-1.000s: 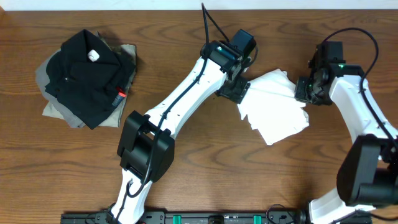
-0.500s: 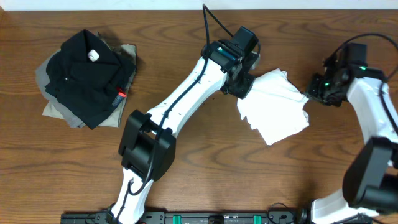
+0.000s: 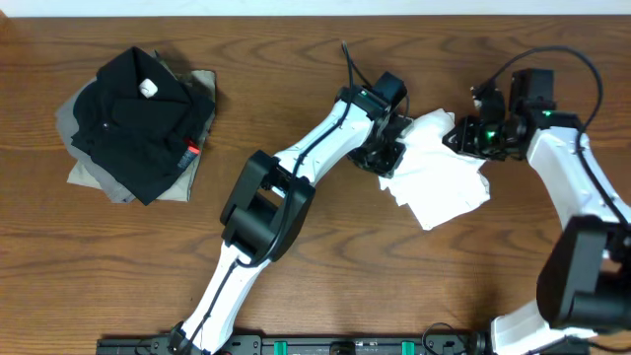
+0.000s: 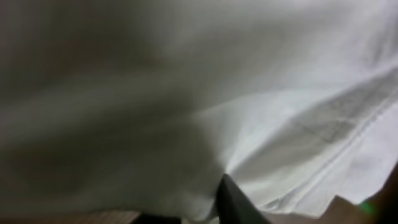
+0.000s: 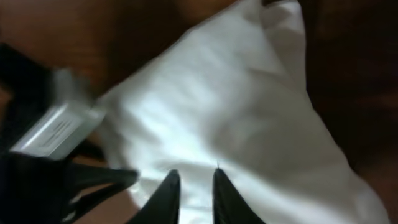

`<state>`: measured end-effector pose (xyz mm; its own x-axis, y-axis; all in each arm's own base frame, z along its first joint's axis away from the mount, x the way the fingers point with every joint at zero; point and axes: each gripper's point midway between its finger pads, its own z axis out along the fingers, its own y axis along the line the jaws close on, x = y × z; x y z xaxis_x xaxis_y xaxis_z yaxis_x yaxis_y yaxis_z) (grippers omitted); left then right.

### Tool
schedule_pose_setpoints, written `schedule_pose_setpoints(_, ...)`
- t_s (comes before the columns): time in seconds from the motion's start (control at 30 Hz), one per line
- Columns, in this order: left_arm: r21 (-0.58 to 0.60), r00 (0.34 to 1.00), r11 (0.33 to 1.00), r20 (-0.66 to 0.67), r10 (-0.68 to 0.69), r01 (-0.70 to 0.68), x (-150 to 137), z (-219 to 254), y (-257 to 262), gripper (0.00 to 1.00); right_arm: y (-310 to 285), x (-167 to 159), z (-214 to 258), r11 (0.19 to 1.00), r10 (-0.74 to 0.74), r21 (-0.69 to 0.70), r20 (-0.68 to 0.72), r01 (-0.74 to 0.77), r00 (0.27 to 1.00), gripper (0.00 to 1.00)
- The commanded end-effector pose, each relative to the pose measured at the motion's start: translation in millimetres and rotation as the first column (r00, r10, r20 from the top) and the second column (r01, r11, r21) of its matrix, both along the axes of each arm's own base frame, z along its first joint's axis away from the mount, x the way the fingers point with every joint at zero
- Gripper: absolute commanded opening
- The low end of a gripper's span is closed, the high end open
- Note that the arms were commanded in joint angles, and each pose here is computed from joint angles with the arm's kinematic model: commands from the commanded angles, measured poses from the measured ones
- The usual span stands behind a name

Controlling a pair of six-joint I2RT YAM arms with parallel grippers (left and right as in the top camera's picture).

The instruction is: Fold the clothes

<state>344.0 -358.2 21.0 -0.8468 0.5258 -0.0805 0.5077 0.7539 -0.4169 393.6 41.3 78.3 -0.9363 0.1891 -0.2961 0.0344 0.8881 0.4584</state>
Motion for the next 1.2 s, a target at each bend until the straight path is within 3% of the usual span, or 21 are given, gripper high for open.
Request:
schedule_pose_setpoints(0.0,0.001,1.0,1.0,-0.011,-0.01,0.011,-3,-1,1,0.12,-7,-11,-41,0.997,-0.071,-0.036,-0.117,0.067,0.991,0.11)
schedule_pose_setpoints(0.17,0.01,1.0,1.0,-0.022,-0.008,0.009,-5,-2,4,0.13,-32,-29,-76,0.978,-0.145,-0.178,-0.231,0.105,0.962,0.07)
schedule_pose_setpoints(0.33,0.023,0.999,1.0,-0.038,-0.003,0.004,-7,0,8,0.4,-42,-33,-68,0.97,-0.18,-0.201,-0.234,0.134,0.955,0.06)
schedule_pose_setpoints(0.5,0.013,0.999,1.0,-0.026,0.022,-0.022,-3,30,21,0.47,-42,-26,-47,0.975,-0.091,-0.213,-0.147,0.059,0.985,0.1)
schedule_pose_setpoints(0.6,-0.032,0.998,0.999,0.035,0.042,-0.041,9,64,30,0.57,-43,-16,-31,0.974,-0.075,-0.22,-0.076,0.057,0.994,0.11)
schedule_pose_setpoints(0.67,-0.068,0.995,0.997,0.092,0.045,-0.039,20,84,36,0.7,-40,-10,-18,0.977,-0.068,-0.203,-0.023,0.062,0.997,0.11)
schedule_pose_setpoints(0.77,-0.118,0.981,0.993,0.19,0.038,-0.016,40,106,43,0.8,-25,-4,3,0.992,-0.034,-0.117,0.04,0.038,0.999,0.12)
schedule_pose_setpoints(0.9,-0.14,0.971,0.989,0.225,0.087,-0.056,62,109,57,0.83,9,-1,19,0.998,0.043,0.041,0.088,-0.047,0.995,0.07)
schedule_pose_setpoints(1.07,-0.138,0.964,0.983,0.218,0.149,-0.121,79,109,83,0.83,37,6,6,0.993,0.112,0.012,0.101,-0.114,0.989,0.01)
schedule_pose_setpoints(1.17,-0.124,0.966,0.981,0.197,0.17,-0.147,80,107,95,0.83,41,0,-27,0.997,0.059,-0.039,-0.016,-0.06,0.998,0.01)
